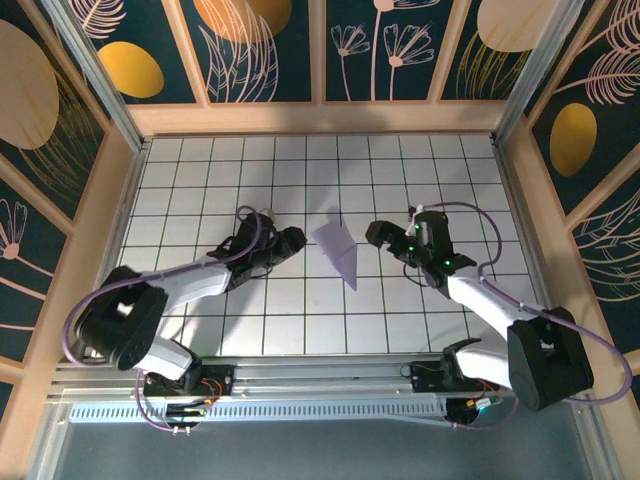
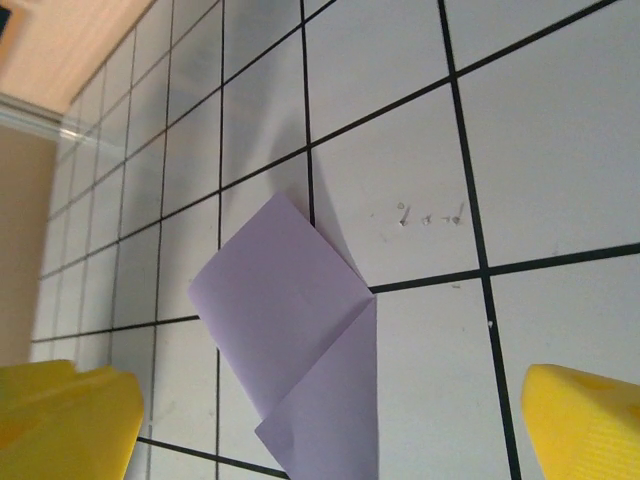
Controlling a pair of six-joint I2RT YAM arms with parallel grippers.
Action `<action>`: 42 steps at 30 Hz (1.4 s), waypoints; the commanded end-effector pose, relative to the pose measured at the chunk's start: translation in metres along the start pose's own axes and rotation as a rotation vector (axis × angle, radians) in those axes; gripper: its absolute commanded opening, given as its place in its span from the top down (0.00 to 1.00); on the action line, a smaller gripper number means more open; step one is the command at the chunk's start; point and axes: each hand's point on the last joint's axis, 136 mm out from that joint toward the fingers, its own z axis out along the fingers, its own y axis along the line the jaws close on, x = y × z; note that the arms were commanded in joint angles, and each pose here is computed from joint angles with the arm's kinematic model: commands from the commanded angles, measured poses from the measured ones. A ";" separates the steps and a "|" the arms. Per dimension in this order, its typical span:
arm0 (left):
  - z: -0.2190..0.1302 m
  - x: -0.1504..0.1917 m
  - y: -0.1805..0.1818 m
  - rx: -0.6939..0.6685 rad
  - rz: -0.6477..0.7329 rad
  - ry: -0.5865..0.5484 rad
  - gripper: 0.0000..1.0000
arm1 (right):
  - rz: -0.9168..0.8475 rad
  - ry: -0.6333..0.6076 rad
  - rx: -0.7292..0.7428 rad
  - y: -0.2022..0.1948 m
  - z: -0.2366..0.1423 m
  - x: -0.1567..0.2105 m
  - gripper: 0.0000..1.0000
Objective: Fold a paper plane with a square sheet of paper (fold left side to right side)
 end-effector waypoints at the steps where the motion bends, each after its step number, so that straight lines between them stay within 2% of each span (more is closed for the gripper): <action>1: 0.015 0.003 -0.034 0.117 -0.006 0.051 0.43 | 0.039 -0.033 -0.124 0.020 -0.011 -0.013 0.03; 12: 0.060 0.015 -0.023 0.097 -0.037 0.123 0.46 | 0.046 -0.049 -0.130 0.013 -0.019 -0.017 0.02; 20: 0.086 0.022 -0.021 0.114 -0.050 0.177 0.62 | 0.037 -0.046 -0.142 0.012 -0.022 -0.016 0.02; 26: 0.093 0.020 -0.023 0.112 -0.034 0.174 0.83 | 0.031 -0.040 -0.148 0.010 -0.022 -0.018 0.02; 29: 0.087 0.018 -0.024 0.115 -0.008 0.159 0.98 | 0.012 -0.026 -0.170 0.013 -0.022 -0.017 0.02; 30: 0.083 0.017 -0.026 0.119 0.012 0.148 1.00 | -0.001 -0.017 -0.182 0.015 -0.023 -0.015 0.03; 34: 0.059 0.012 -0.045 0.195 0.141 0.112 1.00 | -0.071 0.041 -0.270 0.025 -0.025 -0.008 0.03; 37: 0.037 0.016 -0.064 0.279 0.274 0.122 1.00 | -0.142 0.132 -0.369 0.037 -0.023 0.002 0.07; 42: -0.008 0.028 -0.088 0.436 0.454 0.115 1.00 | -0.219 0.231 -0.427 0.042 -0.013 0.019 0.11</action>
